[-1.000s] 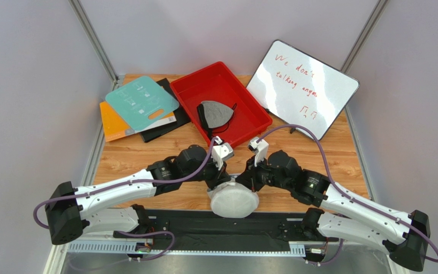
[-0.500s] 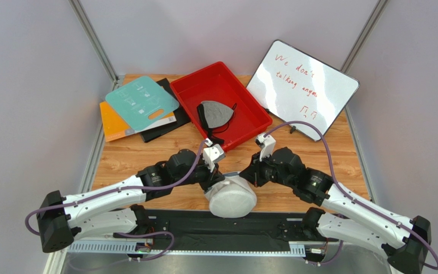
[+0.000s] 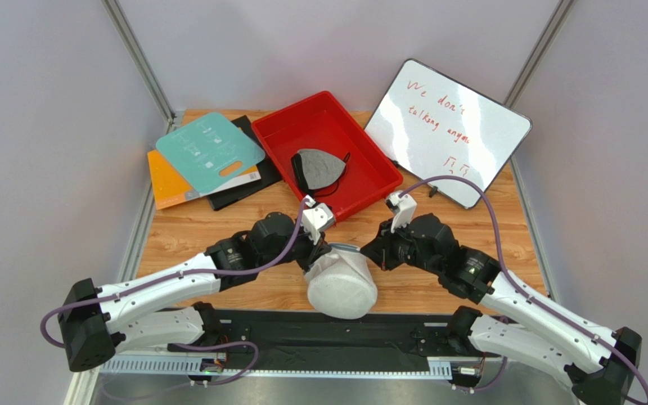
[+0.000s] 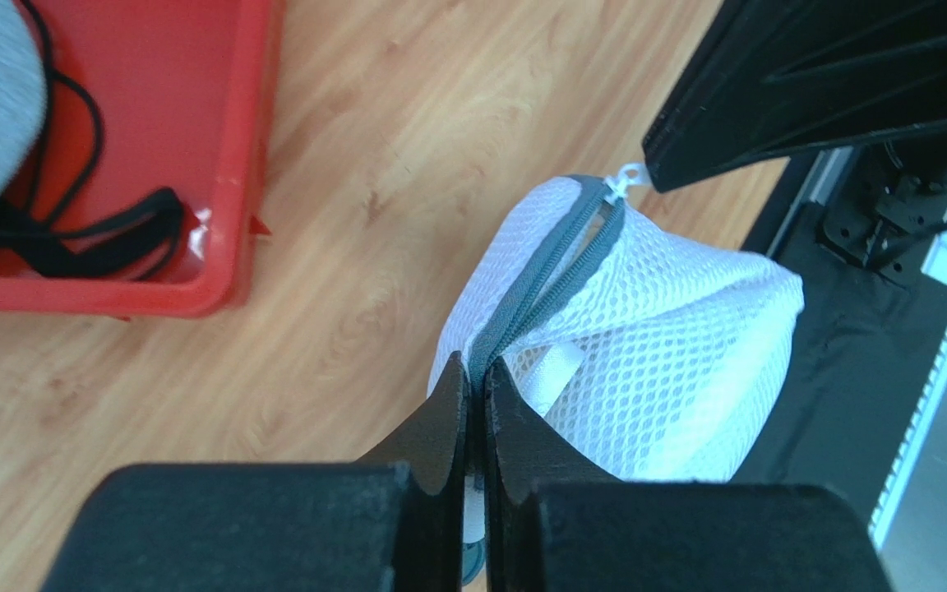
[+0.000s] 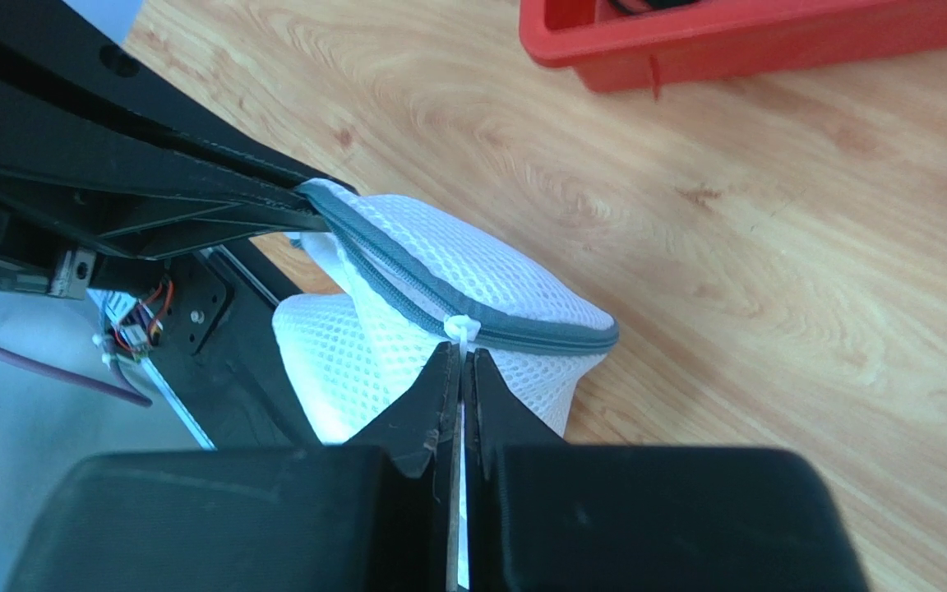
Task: Unzip the laundry bag and remove the bra
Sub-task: Unzip the laundry bag at the center of the board.
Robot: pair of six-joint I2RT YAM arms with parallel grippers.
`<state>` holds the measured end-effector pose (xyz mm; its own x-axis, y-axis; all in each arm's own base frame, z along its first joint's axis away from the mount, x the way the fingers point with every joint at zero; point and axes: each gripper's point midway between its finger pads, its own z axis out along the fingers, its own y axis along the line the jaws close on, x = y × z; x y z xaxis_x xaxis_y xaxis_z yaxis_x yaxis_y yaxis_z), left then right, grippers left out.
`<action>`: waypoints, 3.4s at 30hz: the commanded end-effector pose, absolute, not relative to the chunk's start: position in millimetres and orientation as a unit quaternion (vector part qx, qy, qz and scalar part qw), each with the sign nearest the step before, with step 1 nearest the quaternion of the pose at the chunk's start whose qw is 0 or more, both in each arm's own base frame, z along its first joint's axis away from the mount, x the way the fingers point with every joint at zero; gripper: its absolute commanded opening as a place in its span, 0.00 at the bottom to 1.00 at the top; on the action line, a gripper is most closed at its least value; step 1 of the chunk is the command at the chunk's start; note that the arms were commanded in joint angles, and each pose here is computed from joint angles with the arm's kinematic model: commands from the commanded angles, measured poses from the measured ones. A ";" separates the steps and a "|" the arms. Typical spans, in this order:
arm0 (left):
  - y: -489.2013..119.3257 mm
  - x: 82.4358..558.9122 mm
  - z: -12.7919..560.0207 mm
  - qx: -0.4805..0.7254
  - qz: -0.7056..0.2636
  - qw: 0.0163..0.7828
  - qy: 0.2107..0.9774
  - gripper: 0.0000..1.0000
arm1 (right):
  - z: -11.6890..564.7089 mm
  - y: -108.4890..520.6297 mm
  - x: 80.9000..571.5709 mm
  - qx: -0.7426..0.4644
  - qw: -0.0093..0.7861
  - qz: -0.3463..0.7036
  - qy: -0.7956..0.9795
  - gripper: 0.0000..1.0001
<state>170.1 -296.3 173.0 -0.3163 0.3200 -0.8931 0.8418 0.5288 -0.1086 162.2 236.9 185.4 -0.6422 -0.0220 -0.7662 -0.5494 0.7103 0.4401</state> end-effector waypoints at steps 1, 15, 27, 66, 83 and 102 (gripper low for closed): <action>-295.5 198.3 218.2 0.367 -0.278 0.513 0.725 0.00 | 231.4 237.7 174.6 -0.176 0.441 0.346 0.810 0.00; -275.6 167.6 173.4 0.347 -0.318 0.474 0.744 0.01 | 197.8 251.1 157.4 -0.193 0.392 0.376 0.817 0.00; -287.2 152.7 209.9 0.363 -0.372 0.476 0.709 0.77 | 198.2 260.2 150.9 -0.208 0.386 0.388 0.811 0.00; -333.3 166.7 175.3 0.416 -0.361 0.405 0.730 0.00 | 176.3 247.3 152.6 -0.198 0.380 0.354 0.831 0.00; -312.3 157.8 184.0 0.414 -0.363 0.436 0.712 0.00 | 163.6 227.3 173.2 -0.162 0.400 0.301 0.850 0.00; -318.2 165.7 208.4 0.407 -0.380 0.462 0.690 0.80 | 195.4 244.0 165.9 -0.181 0.405 0.353 0.824 0.00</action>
